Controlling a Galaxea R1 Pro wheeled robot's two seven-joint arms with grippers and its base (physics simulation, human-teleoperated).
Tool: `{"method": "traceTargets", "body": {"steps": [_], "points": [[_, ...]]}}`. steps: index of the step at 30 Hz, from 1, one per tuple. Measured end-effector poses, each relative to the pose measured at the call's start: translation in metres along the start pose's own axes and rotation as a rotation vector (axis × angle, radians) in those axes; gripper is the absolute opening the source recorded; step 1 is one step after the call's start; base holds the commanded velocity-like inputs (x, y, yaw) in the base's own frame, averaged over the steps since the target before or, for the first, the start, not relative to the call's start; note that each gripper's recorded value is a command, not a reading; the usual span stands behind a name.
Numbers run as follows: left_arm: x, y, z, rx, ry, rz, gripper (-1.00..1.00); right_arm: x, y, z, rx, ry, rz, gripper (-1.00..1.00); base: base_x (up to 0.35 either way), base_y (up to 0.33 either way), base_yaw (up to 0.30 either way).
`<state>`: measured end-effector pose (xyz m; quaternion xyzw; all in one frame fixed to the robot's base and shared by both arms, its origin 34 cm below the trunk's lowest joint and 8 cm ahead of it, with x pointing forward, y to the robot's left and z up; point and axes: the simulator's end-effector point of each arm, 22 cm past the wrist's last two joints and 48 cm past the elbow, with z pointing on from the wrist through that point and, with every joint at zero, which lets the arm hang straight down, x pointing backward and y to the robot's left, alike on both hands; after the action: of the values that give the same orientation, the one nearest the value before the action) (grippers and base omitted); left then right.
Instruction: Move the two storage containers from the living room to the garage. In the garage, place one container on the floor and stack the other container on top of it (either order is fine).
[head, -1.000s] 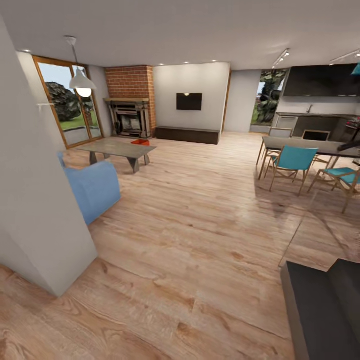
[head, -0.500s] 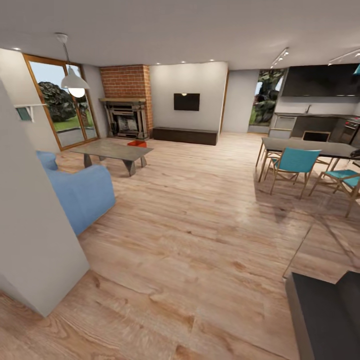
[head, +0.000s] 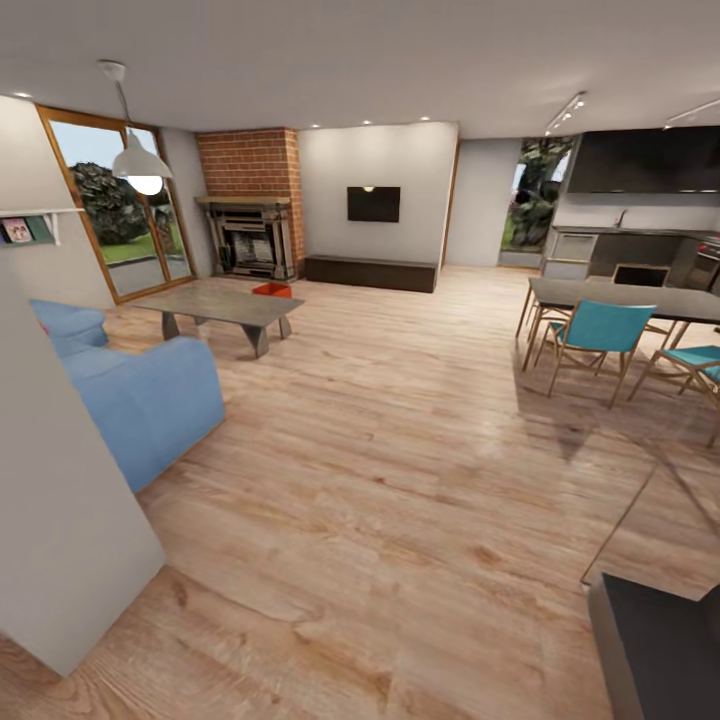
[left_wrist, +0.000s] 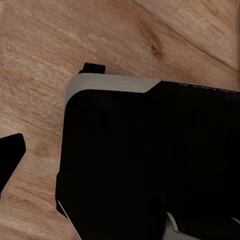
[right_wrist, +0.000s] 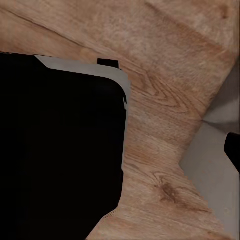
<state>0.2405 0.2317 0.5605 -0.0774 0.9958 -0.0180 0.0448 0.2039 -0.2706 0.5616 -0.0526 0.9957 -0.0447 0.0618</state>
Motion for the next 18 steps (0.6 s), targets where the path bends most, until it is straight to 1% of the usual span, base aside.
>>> {"method": "traceTargets", "body": {"steps": [18], "points": [[0.0,0.0,0.0,0.0,0.0,0.0,1.0,-0.0001,0.0004,0.0,-0.001,0.0,0.002,1.0,0.322,0.0,0.0]]}}
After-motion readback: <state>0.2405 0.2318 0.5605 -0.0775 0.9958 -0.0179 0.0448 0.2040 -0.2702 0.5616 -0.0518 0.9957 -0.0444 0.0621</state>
